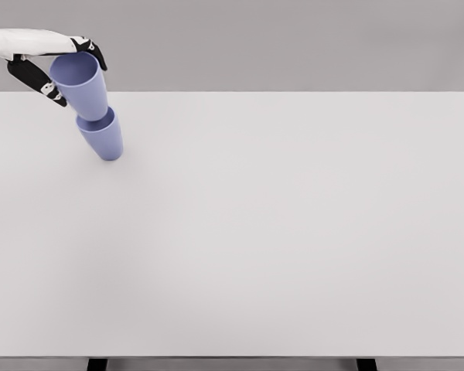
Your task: Place the right cup on the left cup with left arm
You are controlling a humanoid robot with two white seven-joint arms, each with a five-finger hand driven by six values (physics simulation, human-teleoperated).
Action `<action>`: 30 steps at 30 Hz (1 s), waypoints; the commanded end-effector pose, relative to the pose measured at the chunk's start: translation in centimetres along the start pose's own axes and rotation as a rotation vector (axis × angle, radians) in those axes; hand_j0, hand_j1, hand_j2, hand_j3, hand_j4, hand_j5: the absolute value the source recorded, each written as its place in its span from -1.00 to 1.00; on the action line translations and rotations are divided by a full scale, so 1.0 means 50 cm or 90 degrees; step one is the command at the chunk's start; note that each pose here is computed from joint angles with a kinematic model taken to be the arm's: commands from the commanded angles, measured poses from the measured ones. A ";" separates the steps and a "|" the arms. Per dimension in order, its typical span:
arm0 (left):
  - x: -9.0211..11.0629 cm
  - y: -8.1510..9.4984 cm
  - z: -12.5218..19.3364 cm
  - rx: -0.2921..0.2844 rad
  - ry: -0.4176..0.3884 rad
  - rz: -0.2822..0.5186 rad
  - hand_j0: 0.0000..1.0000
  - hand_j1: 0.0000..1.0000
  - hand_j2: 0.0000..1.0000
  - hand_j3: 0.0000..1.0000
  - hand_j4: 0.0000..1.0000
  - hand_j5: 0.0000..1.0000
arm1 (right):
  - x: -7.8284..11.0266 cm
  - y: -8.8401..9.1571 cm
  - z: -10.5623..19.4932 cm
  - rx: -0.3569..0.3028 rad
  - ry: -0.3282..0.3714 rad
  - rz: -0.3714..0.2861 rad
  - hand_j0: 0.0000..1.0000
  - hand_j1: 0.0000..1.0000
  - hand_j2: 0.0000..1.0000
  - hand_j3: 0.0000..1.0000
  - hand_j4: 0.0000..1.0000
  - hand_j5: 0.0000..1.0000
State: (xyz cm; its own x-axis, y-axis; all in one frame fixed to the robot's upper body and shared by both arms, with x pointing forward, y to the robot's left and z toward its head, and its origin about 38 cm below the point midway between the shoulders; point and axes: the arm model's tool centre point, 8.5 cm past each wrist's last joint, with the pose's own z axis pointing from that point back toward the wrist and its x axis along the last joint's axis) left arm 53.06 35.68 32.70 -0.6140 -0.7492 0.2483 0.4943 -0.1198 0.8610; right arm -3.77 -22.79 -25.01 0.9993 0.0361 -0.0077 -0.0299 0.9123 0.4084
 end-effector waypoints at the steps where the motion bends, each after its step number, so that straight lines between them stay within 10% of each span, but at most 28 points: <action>1: 0.001 0.003 -0.002 0.004 -0.002 0.002 -0.28 -0.28 -0.28 -0.28 -0.28 -0.28 | 0.000 0.000 0.000 0.000 0.000 0.001 1.00 1.00 1.00 1.00 1.00 1.00; 30: -0.004 0.007 -0.008 0.009 0.004 0.006 -0.07 -0.07 -0.07 -0.07 -0.07 -0.07 | 0.000 0.000 0.000 0.000 0.000 0.001 1.00 1.00 1.00 1.00 1.00 1.00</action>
State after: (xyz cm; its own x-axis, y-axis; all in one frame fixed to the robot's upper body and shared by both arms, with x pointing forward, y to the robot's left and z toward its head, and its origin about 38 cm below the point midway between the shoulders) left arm 53.60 35.59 32.68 -0.6042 -0.7563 0.2509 0.4945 -0.1089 0.8623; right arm -3.77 -22.79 -25.01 0.9993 0.0362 -0.0077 -0.0299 0.9123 0.4084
